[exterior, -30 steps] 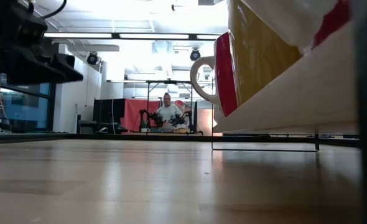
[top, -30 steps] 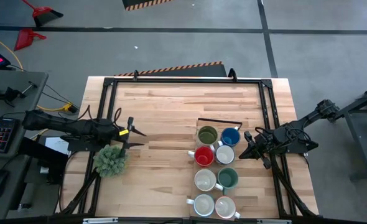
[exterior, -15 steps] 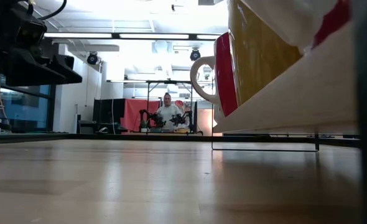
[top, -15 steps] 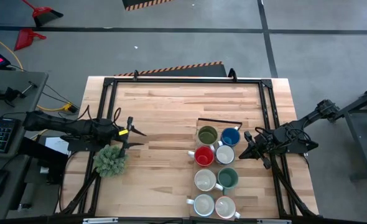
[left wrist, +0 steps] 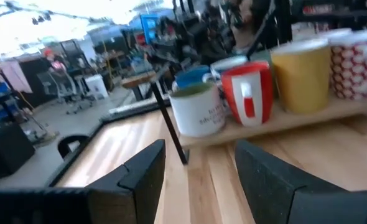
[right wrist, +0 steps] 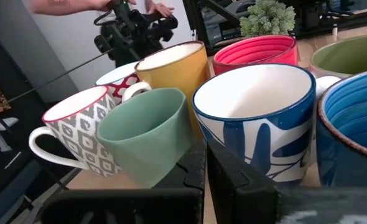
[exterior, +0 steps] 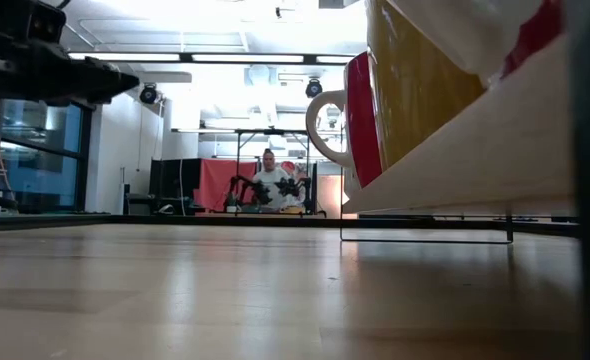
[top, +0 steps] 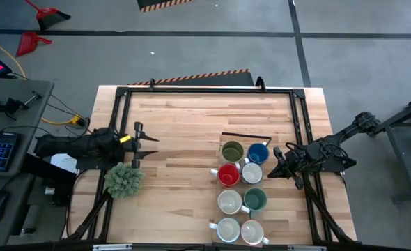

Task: Place coffee mugs
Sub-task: Return to Home Position

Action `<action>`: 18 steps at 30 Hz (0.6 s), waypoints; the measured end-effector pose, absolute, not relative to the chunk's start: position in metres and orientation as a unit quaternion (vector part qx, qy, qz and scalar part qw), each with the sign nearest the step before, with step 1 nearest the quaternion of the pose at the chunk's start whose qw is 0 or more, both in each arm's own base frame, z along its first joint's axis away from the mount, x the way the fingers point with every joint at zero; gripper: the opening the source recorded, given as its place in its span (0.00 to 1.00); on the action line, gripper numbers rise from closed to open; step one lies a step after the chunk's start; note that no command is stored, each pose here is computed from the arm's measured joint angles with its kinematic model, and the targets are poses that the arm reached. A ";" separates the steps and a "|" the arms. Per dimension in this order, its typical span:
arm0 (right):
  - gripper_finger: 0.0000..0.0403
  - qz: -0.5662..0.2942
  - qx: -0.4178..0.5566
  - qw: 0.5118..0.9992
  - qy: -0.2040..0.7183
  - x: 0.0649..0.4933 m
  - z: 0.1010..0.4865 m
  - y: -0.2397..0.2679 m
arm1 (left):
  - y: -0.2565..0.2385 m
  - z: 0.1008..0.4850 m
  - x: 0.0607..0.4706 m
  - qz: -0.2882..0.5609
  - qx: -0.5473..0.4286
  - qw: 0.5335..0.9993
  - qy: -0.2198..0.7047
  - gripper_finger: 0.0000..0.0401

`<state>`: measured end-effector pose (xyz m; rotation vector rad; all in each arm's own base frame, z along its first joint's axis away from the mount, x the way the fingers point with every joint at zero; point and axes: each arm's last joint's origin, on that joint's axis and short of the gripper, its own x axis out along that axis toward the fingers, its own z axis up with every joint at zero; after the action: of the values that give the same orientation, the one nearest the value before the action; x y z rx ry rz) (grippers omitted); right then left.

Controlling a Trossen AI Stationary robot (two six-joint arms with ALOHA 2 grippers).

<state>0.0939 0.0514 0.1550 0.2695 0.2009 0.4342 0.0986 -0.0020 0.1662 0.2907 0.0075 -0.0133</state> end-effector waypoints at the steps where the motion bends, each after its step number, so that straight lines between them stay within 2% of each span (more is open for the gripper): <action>1: 0.00 0.214 0.133 0.963 0.099 0.094 0.155 0.051 | -0.002 0.168 0.097 -0.004 0.145 0.989 -0.006 0.46; 6: 0.00 0.214 0.133 0.963 0.099 0.094 0.155 0.051 | -0.001 0.171 0.097 0.000 0.144 0.989 -0.024 0.46; 18: 0.00 0.214 0.133 0.963 0.100 0.094 0.155 0.051 | -0.002 0.167 0.098 -0.003 0.145 0.989 -0.001 0.46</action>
<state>0.0939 0.0514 0.1549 0.2691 0.2022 0.4337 0.0982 -0.0015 0.1672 0.2902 -0.0030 -0.0063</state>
